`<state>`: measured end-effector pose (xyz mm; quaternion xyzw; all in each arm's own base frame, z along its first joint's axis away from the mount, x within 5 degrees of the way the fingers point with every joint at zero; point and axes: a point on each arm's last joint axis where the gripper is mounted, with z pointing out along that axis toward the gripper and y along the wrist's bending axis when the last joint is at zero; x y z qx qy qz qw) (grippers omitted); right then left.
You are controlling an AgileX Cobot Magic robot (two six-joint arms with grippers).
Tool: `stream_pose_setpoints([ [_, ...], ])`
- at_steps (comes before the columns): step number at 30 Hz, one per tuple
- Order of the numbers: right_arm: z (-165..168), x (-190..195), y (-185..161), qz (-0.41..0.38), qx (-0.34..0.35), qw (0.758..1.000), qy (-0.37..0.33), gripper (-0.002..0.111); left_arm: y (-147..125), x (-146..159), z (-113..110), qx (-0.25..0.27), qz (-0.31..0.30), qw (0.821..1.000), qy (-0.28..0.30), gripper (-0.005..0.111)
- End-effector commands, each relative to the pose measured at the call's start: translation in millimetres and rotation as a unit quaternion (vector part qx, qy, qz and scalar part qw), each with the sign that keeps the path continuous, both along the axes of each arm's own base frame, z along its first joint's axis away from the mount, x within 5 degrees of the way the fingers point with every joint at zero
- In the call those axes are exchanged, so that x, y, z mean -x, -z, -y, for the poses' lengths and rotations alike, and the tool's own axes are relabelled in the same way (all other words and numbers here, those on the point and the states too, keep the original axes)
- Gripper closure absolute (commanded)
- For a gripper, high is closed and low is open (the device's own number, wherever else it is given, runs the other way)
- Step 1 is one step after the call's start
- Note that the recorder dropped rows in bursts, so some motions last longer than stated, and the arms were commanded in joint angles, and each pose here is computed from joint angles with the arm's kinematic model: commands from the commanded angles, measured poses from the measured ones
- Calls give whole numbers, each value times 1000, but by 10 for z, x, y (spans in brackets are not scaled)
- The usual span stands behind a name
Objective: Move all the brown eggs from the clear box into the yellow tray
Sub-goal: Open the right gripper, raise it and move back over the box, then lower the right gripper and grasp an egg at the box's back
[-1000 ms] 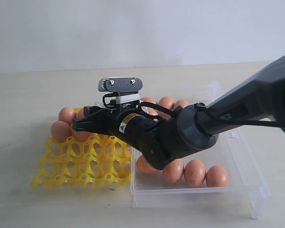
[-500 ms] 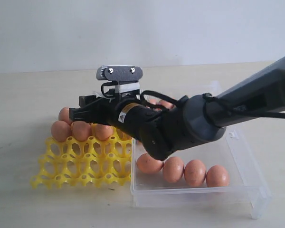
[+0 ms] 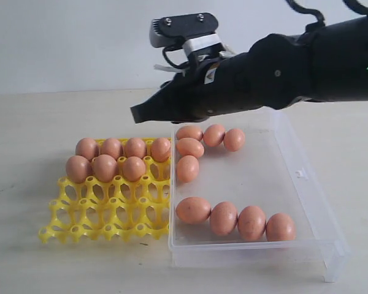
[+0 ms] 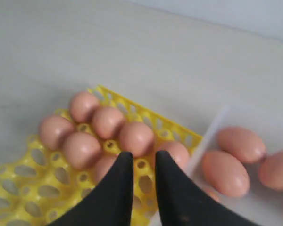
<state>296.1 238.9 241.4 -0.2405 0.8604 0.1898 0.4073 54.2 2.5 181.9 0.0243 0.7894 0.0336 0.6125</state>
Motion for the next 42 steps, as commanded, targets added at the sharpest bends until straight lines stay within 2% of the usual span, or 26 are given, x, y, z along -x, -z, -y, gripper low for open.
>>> stream_pose_setpoints([
  [1, 330, -106, 86, -62, 44, 996, 35, 76, -25, 2, 1, 4, 10, 1000, -1, 107],
  [4, 498, -213, 130, -77, 45, 993, 76, 64, -25, 2, 1, 4, 10, 1000, -1, 107],
  [7, 661, -333, 186, -88, 33, 988, 120, 57, -25, 2, 1, 4, 10, 1000, -1, 107],
  [11, 886, -504, 352, -116, 14, 976, 182, 56, -25, 2, 1, 4, 10, 1000, -1, 107],
  [16, 1003, -634, 537, -134, -10, 964, 229, 56, -25, 2, 1, 4, 10, 1000, -1, 107],
  [32, 893, -1231, 819, -216, 18, 943, 253, 53, -25, 2, 1, 4, 10, 1000, -1, 107],
  [42, 1001, -1300, 932, -242, 12, 931, 273, 53, -25, 2, 1, 4, 10, 1000, -1, 107],
])
